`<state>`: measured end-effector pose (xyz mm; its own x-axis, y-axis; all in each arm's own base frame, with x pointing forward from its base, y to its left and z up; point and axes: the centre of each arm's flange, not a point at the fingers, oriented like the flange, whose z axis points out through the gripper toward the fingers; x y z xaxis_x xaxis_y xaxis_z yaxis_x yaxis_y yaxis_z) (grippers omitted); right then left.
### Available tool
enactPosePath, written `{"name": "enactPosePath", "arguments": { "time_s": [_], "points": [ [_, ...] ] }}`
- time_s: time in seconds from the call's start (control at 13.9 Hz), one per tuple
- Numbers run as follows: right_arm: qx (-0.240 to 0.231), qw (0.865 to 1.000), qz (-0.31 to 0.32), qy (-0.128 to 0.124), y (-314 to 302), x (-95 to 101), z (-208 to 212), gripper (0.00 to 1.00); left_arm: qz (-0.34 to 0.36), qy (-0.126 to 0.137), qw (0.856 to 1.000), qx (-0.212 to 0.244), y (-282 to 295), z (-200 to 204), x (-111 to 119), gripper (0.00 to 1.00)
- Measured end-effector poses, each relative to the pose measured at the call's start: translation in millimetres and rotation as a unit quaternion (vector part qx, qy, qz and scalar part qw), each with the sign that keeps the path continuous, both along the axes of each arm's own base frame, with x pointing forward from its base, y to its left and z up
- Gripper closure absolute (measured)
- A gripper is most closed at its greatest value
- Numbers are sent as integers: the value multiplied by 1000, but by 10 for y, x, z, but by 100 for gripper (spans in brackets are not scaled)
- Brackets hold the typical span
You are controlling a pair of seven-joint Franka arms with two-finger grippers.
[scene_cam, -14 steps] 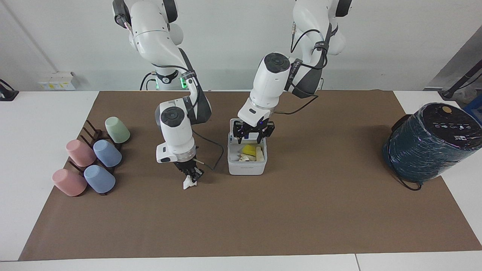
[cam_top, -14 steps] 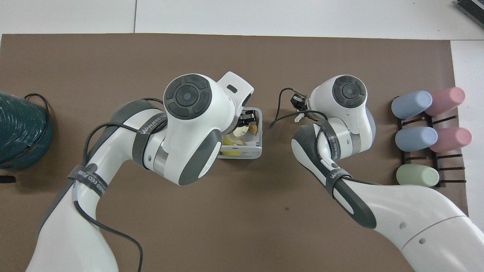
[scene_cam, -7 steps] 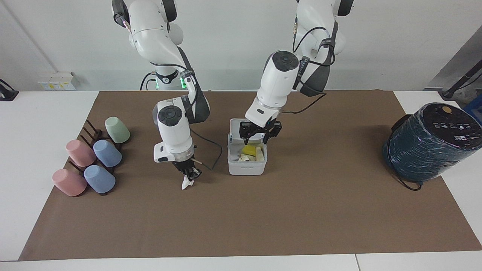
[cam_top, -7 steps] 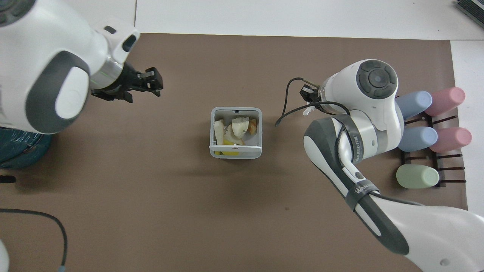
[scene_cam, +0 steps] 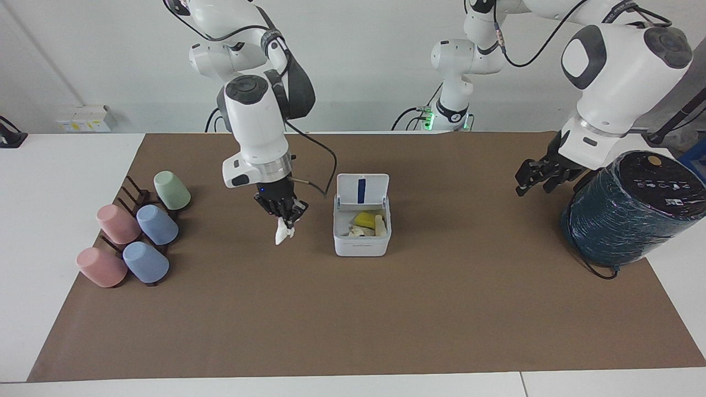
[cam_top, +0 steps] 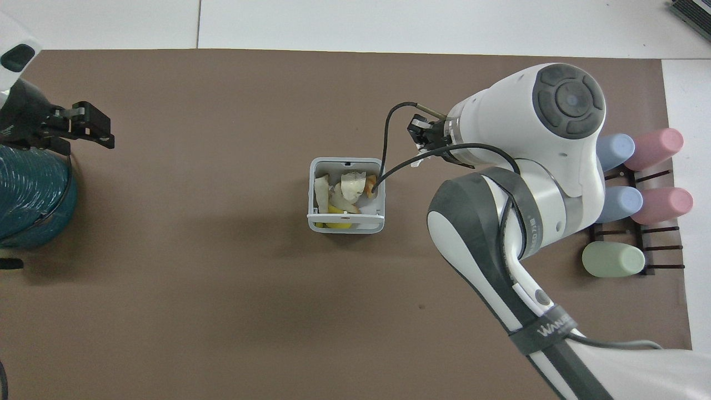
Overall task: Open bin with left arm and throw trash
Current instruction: 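Move the right gripper over the bin and release the paper ball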
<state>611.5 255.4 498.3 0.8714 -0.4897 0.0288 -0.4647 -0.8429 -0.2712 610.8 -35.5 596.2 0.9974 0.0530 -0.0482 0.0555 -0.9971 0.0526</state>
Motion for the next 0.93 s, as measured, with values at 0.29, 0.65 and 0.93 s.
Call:
{"name": "enactPosePath", "arguments": {
  "time_s": [0.29,0.65,0.93],
  "points": [
    [56,998,12,37,511,-143,-232,93,-9,19,1000,7,93,-11,-76,26],
    [60,995,26,72,920,-200,-847,93,-23,24,999,7,100,-78,-92,0],
    [56,995,27,79,972,-206,-1032,92,-25,-10,1000,12,83,13,-43,0]
  ]
}}
